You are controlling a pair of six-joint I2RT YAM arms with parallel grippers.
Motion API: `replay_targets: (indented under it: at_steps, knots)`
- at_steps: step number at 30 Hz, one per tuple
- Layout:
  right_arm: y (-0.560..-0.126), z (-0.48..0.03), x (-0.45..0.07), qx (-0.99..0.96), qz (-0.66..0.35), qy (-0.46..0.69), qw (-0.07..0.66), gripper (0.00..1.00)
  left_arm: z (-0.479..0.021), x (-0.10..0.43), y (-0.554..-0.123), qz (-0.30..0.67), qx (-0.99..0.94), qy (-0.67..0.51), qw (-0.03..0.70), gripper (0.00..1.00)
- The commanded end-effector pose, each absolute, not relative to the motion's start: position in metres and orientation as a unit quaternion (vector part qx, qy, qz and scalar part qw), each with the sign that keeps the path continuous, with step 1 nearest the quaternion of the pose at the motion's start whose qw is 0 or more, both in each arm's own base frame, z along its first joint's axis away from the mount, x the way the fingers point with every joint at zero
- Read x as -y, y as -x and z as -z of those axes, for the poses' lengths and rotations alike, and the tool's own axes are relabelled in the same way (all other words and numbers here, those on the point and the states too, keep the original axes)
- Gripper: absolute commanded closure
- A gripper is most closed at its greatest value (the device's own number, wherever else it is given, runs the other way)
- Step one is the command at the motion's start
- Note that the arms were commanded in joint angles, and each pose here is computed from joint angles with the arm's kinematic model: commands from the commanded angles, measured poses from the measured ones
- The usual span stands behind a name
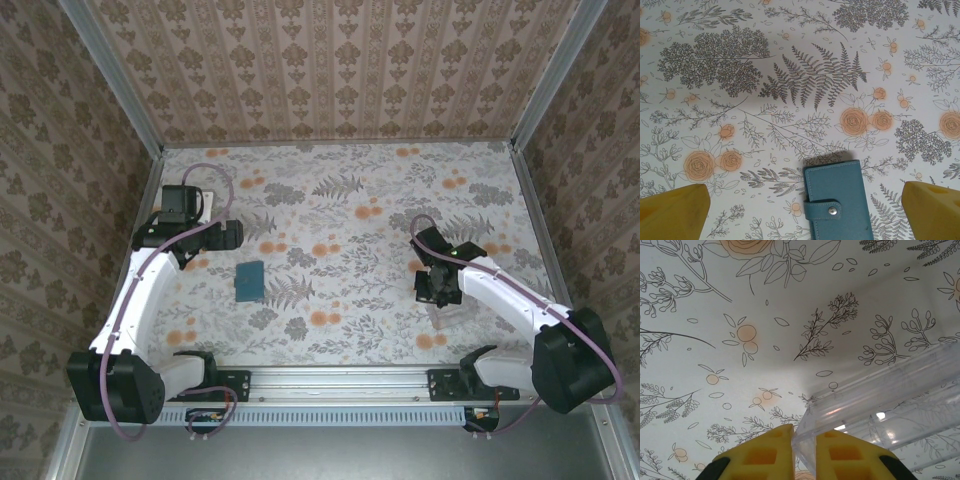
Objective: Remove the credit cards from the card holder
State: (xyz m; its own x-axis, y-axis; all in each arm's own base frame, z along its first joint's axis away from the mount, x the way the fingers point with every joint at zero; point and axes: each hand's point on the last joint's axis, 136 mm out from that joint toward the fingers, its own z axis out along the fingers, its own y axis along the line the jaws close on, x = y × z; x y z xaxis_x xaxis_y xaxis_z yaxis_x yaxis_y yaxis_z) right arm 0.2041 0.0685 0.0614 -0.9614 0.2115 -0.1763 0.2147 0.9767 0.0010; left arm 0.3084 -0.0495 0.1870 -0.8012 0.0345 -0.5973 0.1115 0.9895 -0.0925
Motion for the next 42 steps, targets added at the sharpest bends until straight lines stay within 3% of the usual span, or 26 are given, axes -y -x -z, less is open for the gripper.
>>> replay_targets:
  at_steps: [1,11,25,42]
  knots:
    - [-0.199,-0.06,-0.064,-0.989,0.022,-0.114,0.086,0.89,-0.191,0.049,-0.306,0.07,-0.944,-0.035,0.321,0.0]
    - [-0.203,-0.068,-0.065,-0.989,0.02,-0.111,0.097,1.0,-0.192,0.048,-0.305,0.068,-0.943,-0.034,0.324,0.0]
    - [-0.225,-0.093,-0.085,-0.986,0.01,-0.113,0.125,1.0,-0.192,0.049,-0.305,0.069,-0.943,-0.035,0.324,0.0]
    - [-0.306,-0.117,-0.19,-0.975,0.014,-0.105,0.194,1.0,-0.194,0.048,-0.304,0.068,-0.942,-0.032,0.328,0.0]
